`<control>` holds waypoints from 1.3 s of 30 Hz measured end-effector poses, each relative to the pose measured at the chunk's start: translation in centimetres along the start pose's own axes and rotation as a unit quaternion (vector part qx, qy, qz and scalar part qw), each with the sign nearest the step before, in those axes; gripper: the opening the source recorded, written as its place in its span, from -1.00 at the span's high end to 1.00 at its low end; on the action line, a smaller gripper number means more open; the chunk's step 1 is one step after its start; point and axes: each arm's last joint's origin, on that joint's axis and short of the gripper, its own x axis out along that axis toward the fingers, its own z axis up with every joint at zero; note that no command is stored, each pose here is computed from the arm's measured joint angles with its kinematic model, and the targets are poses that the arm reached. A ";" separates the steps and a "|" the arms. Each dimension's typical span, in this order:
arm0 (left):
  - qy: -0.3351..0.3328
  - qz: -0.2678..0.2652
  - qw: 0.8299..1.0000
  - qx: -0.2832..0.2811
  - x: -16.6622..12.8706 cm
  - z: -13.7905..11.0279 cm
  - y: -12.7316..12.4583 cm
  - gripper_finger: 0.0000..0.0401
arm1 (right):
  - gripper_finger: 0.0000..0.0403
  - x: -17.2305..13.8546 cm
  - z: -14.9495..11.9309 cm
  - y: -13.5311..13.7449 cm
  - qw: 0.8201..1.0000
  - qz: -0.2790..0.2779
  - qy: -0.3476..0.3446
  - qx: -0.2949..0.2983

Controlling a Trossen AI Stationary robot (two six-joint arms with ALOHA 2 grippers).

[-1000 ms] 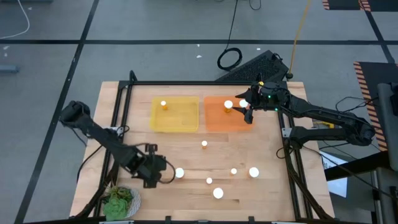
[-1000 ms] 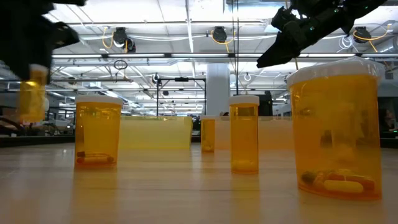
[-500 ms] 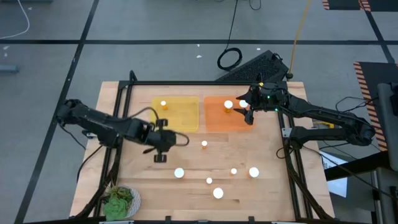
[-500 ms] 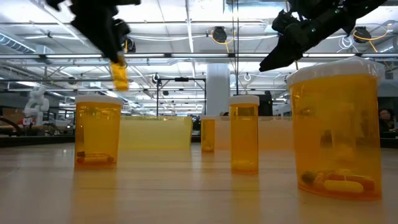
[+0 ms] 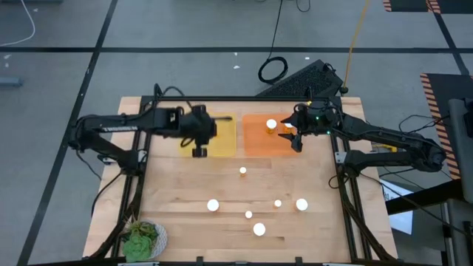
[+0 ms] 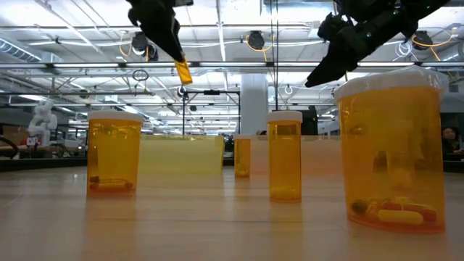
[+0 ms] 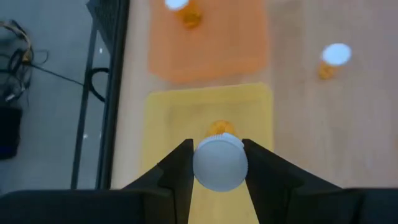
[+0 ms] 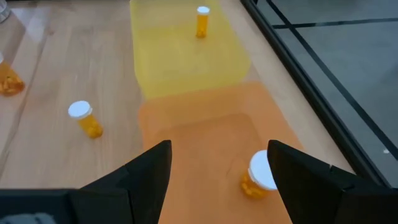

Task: Pick and place medicine bottles into bin by pill shape (circle, oval)
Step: Put the small orange pill bottle into the yellow bin

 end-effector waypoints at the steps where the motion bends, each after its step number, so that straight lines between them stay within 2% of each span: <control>1: 0.004 -0.003 1.000 -0.005 0.3 -0.2 0.7 0.36 | -0.29 0.0 0.0 0.0 1.000 0.001 0.001 0.000; 8: 0.057 -0.006 0.997 -0.048 3.7 -1.7 4.5 0.36 | -0.29 0.0 0.0 0.0 1.000 0.001 0.001 0.000; 16: 0.133 -0.025 0.987 -0.088 8.9 -3.5 6.8 0.36 | -0.29 0.0 0.0 0.0 1.000 0.001 0.001 -0.001; 26: 0.212 -0.042 0.968 -0.128 14.2 -5.8 7.8 0.36 | -0.29 0.0 0.0 0.0 1.000 0.001 0.001 -0.004; 34: 0.254 -0.020 0.959 -0.121 16.2 -6.7 7.8 0.36 | -0.29 0.0 0.0 0.0 1.000 0.001 0.002 -0.004; 39: 0.251 -0.014 0.959 -0.129 16.3 -6.6 7.8 0.36 | -0.29 0.0 0.0 0.0 1.000 0.001 0.002 -0.004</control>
